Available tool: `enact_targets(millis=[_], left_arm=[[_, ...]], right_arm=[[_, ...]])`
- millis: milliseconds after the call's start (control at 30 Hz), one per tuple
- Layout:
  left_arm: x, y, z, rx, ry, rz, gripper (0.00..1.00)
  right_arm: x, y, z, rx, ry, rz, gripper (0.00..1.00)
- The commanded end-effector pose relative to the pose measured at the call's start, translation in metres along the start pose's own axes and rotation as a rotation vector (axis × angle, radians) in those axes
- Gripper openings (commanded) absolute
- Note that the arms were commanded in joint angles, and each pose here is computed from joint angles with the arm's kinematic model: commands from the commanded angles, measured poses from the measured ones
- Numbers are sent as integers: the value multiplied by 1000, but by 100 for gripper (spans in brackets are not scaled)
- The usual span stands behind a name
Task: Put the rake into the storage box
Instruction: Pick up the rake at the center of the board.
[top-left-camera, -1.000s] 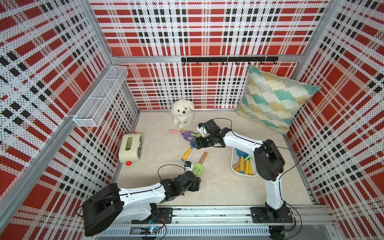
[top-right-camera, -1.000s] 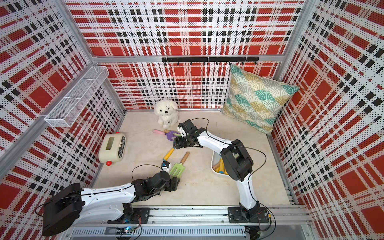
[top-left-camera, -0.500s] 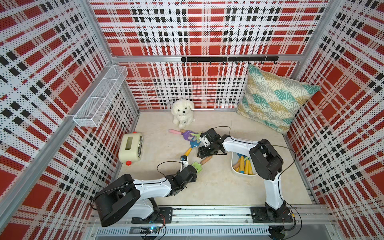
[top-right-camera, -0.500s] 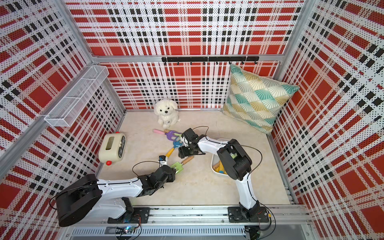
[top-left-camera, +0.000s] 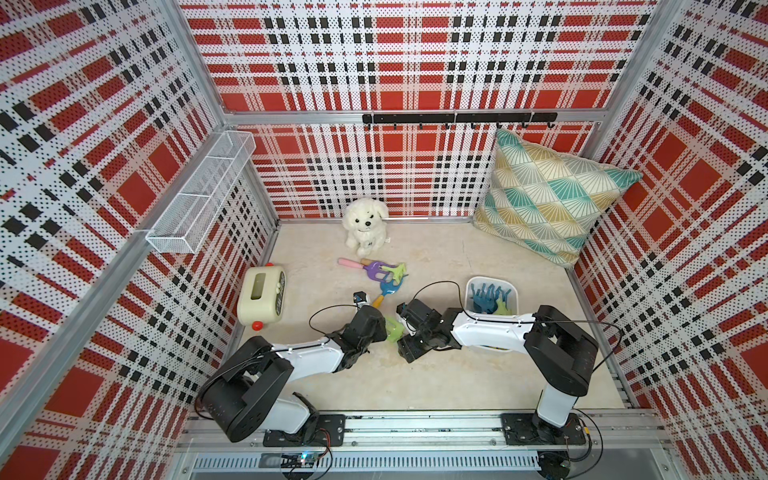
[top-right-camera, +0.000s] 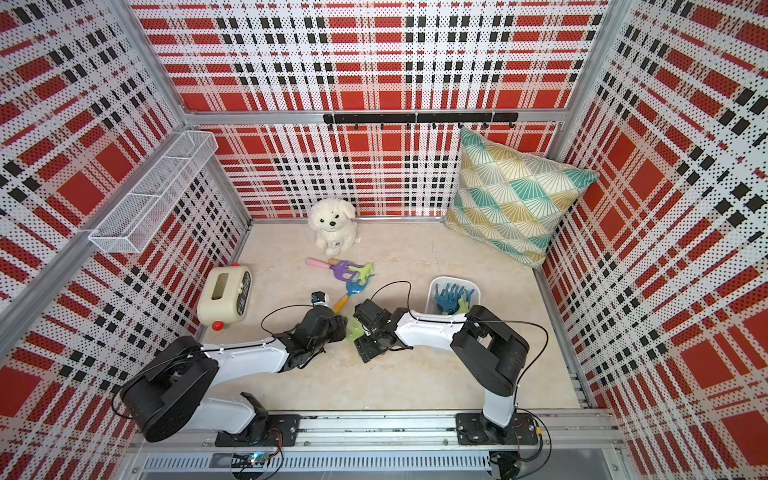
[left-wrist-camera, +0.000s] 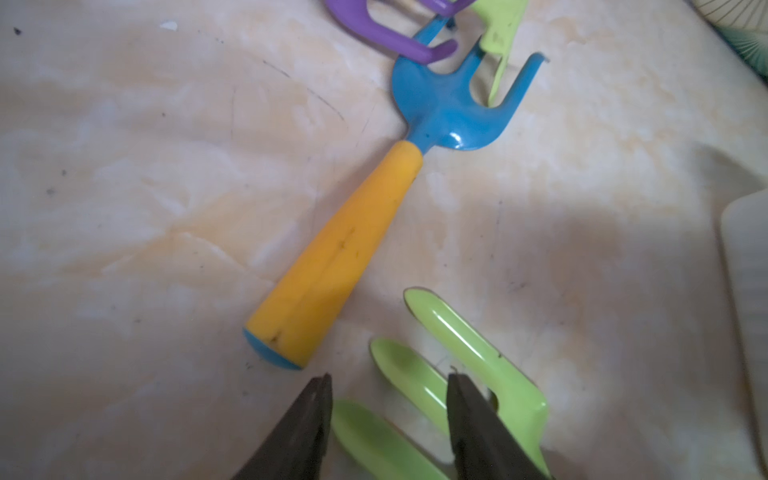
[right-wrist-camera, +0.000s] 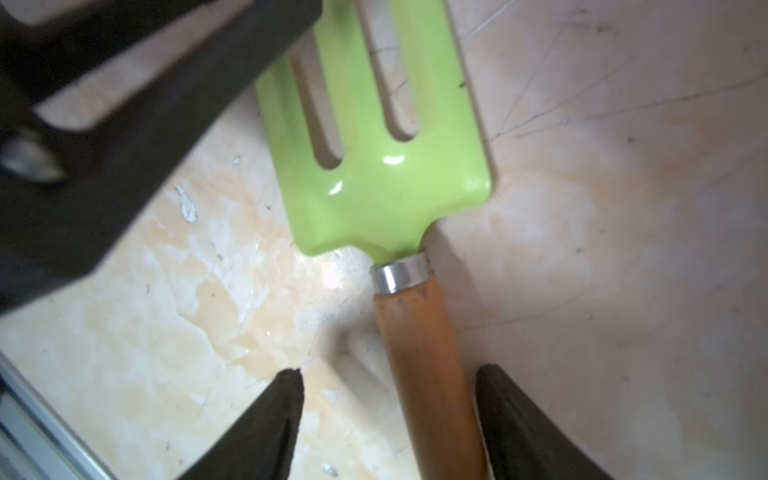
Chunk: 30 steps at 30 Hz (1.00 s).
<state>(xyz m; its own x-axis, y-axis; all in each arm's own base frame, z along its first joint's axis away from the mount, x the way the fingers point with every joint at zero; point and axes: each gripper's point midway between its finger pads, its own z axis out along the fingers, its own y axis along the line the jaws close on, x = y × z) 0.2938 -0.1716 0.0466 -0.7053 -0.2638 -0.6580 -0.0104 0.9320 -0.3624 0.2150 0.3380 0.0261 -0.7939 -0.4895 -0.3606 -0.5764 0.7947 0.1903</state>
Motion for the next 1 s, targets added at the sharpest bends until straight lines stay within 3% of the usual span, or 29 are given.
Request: enact_targets(millis=[0,133,300,600,767,967], left_arm=[[-18,-1,-16,57,-42,-35,55],[-32,22,-31,16,-96,-96,70],[-48,43,-47,-22,-184,-162,99],[-70,39,-49,-25,-222,-153,99],[-73,27,-39,-1,-195,-123,99],[-70,15,-26,-8,-152,-56,99]], right_arm=[[5,-29,4,192,22,1,70],[3,-40,12,331,44,-44,62],[3,-41,16,395,57,-71,46],[-4,-25,-28,305,-62,-11,3],[-7,-33,-81,274,-219,126,0],[2,-72,-142,231,-384,363,0]])
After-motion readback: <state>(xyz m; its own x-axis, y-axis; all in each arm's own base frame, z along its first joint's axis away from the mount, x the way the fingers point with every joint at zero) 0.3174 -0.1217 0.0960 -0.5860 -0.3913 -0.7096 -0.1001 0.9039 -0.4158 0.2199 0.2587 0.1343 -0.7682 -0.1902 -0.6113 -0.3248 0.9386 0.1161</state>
